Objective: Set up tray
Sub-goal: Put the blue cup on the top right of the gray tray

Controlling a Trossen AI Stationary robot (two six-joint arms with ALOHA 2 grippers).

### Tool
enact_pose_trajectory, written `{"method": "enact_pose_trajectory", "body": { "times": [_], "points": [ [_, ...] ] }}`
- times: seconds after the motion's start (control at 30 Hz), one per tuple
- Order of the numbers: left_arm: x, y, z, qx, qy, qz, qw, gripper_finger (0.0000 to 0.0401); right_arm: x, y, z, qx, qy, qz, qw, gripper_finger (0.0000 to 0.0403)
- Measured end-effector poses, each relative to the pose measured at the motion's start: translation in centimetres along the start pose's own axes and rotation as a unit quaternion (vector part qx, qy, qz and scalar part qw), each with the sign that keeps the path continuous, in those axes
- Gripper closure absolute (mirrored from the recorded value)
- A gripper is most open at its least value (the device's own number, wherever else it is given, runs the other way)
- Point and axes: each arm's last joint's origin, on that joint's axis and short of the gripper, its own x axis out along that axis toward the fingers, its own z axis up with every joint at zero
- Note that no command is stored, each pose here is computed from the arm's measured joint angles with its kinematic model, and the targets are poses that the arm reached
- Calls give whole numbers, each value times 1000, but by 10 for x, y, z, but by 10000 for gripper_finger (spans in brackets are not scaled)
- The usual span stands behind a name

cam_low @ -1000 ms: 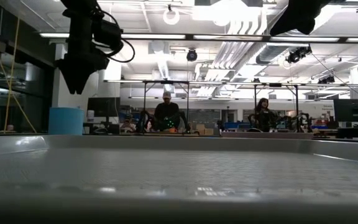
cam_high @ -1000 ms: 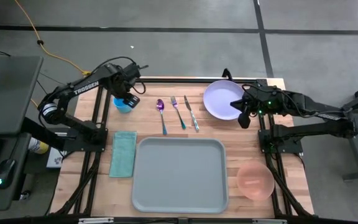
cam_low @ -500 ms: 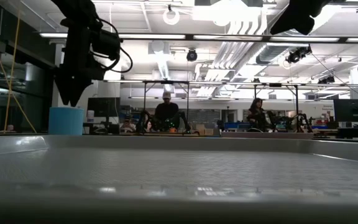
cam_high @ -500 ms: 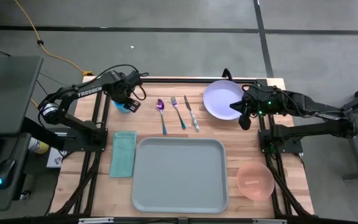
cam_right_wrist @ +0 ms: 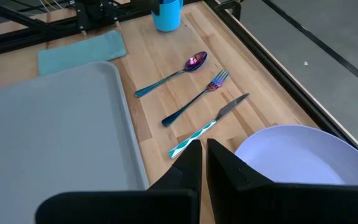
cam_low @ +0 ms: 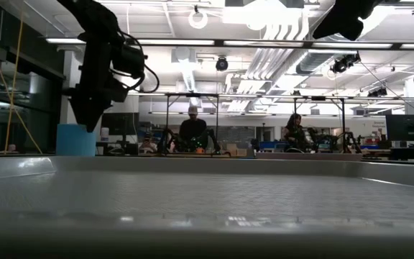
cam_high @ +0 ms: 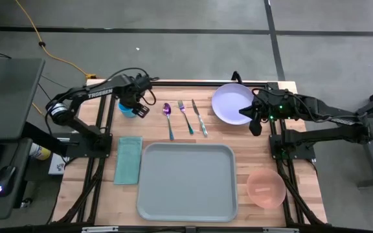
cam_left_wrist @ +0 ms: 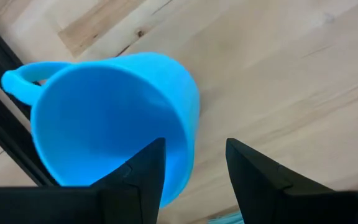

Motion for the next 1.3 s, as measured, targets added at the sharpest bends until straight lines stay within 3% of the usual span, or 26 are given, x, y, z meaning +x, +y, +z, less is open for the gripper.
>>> {"method": "enact_pose_trajectory", "body": {
  "times": [0.2, 0.5, 0.8, 1.03, 1.3],
  "points": [
    [6, -2, 4, 24, 7, 3, 1000, 241, 0, 0, 0, 3, 0, 0, 1000, 402],
    [6, -2, 5, 51, 0, 4, 999, 376, 0, 0, 0, 3, 0, 0, 1000, 402],
    [1, -6, 5, 112, 11, -61, 992, 384, 0, 0, 0, 2, 0, -2, 1000, 402],
    [-37, -23, 16, 241, -49, -118, 962, 384, 0, 0, 0, 2, 0, -3, 1000, 402],
    [-103, -48, 28, 336, -182, -172, 908, 384, 0, 0, 0, 2, 0, -4, 1000, 402]
  ]
}}
